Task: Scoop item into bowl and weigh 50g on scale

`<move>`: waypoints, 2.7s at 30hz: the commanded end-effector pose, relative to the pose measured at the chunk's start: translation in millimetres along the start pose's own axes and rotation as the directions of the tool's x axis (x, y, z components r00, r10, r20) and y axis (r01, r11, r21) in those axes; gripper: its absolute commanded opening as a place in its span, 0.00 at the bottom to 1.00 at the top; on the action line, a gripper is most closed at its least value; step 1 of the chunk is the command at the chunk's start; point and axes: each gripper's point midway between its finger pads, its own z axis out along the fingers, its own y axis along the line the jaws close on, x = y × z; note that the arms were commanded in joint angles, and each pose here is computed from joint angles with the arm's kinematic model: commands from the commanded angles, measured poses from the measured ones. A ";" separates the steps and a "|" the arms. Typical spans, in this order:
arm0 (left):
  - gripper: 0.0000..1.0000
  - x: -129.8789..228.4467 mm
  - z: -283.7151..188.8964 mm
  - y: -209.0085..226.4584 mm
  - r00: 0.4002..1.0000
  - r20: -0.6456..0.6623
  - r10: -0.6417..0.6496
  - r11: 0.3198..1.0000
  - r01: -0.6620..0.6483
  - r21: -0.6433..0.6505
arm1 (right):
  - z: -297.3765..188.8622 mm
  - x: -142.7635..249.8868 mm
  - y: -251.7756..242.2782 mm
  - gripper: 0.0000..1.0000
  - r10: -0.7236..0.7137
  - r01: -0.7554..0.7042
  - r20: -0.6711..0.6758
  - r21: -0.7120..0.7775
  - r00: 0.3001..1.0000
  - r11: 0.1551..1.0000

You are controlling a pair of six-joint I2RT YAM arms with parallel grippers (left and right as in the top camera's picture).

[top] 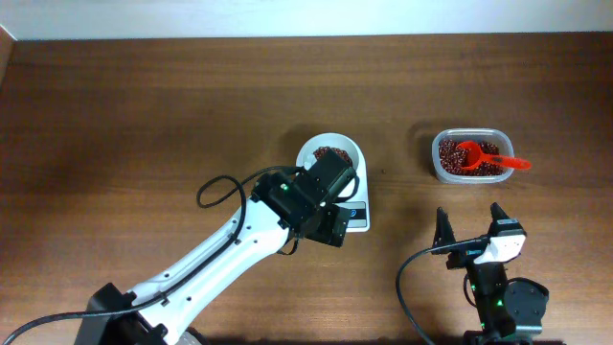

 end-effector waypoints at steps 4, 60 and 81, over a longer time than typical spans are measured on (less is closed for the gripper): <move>0.99 0.8 1.5 1.3 1.000 -0.002 -0.009 1.000 0.009 -0.013 | 3.0 15.3 -2.8 0.99 0.016 -0.015 -0.061 0.015 0.998 1.000; 0.99 54.0 -56.2 205.9 0.365 0.924 0.118 0.938 0.265 -0.225 | 3.1 16.1 -3.0 0.99 0.016 -0.015 -0.064 0.016 0.998 1.000; 0.99 54.0 -56.2 205.9 0.365 0.924 0.118 0.938 0.265 -0.225 | 3.1 16.0 -3.0 0.99 0.016 -0.015 -0.064 0.016 0.998 1.000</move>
